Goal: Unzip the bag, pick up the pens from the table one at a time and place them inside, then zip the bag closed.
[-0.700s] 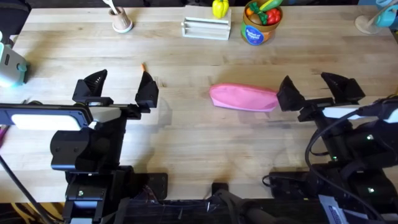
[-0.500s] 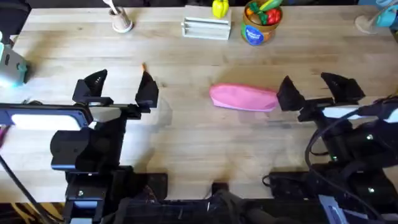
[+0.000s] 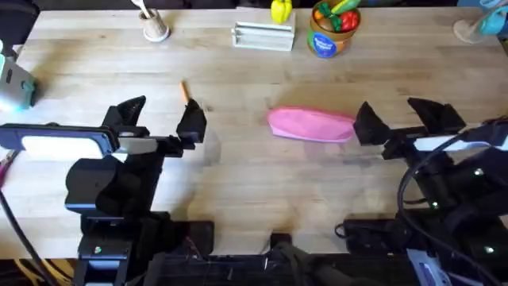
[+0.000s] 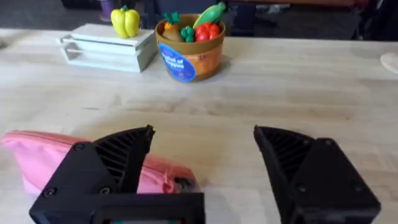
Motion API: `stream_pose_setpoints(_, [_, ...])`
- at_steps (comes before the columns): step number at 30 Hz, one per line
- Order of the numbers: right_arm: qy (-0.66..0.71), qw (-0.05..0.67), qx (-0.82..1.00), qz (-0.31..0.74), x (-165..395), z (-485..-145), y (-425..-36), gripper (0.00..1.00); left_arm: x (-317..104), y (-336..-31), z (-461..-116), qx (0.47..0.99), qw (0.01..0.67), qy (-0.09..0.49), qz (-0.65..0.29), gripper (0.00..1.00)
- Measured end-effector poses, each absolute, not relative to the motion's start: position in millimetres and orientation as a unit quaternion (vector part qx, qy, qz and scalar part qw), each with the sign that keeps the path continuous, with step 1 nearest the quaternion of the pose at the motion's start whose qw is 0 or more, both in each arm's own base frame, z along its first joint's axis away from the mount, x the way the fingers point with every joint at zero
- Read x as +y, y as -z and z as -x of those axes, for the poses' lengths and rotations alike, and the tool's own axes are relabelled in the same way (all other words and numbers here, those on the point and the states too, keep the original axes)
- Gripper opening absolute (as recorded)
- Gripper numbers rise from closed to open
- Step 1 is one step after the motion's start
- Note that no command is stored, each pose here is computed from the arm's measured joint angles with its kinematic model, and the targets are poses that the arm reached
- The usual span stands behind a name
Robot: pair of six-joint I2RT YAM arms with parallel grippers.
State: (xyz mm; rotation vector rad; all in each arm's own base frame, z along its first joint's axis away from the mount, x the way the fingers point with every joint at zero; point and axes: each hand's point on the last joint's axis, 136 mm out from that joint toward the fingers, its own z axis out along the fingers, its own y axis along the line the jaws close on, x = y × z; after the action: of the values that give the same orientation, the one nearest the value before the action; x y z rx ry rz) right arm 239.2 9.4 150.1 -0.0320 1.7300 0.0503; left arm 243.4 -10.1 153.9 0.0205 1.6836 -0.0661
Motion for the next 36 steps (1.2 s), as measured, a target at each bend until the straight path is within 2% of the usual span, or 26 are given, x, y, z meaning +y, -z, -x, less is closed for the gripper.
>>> stream_pose_setpoints(5, [-0.035,0.584,0.811,0.026,15.5,-222.3,-147.0,0.993,-18.7,-166.6,-232.4,0.774,0.631,0.035,-0.041,0.991])
stream_pose_setpoints(6, [-0.051,0.566,0.822,0.042,22.8,-215.0,-169.3,0.993,-27.0,-194.4,-228.6,0.773,0.628,0.035,-0.08,0.991])
stream_pose_setpoints(7, [-0.055,0.561,0.825,0.048,25.3,-213.4,-178.7,0.993,-30.5,-204.3,-227.7,0.774,0.625,0.036,-0.096,0.991])
stream_pose_setpoints(10, [-0.063,0.54,0.836,0.072,31.9,-210.4,-198.9,0.993,-41.6,-225.4,-228.6,0.777,0.611,0.043,-0.141,0.991])
stream_pose_setpoints(14, [-0.068,0.491,0.863,0.096,36.8,-209.6,-213.1,0.993,-62.2,-238.8,-236.3,0.783,0.579,0.07,-0.215,0.991])
stream_pose_setpoints(23, [-0.074,0.412,0.901,0.117,40.0,-215.0,-240.0,0.993,-113.8,-267.8,-255.9,0.712,0.553,0.134,-0.412,0.991])
stream_pose_setpoints(28, [-0.078,0.393,0.908,0.122,41.8,-215.9,-251.3,0.993,-152.4,-259.2,-257.1,0.664,0.526,0.169,-0.503,0.991])
stream_pose_setpoints(36, [-0.078,0.401,0.904,0.125,42.4,-218.9,-257.3,0.993,-220.6,-201.8,-239.1,0.61,0.436,0.21,-0.628,0.991])
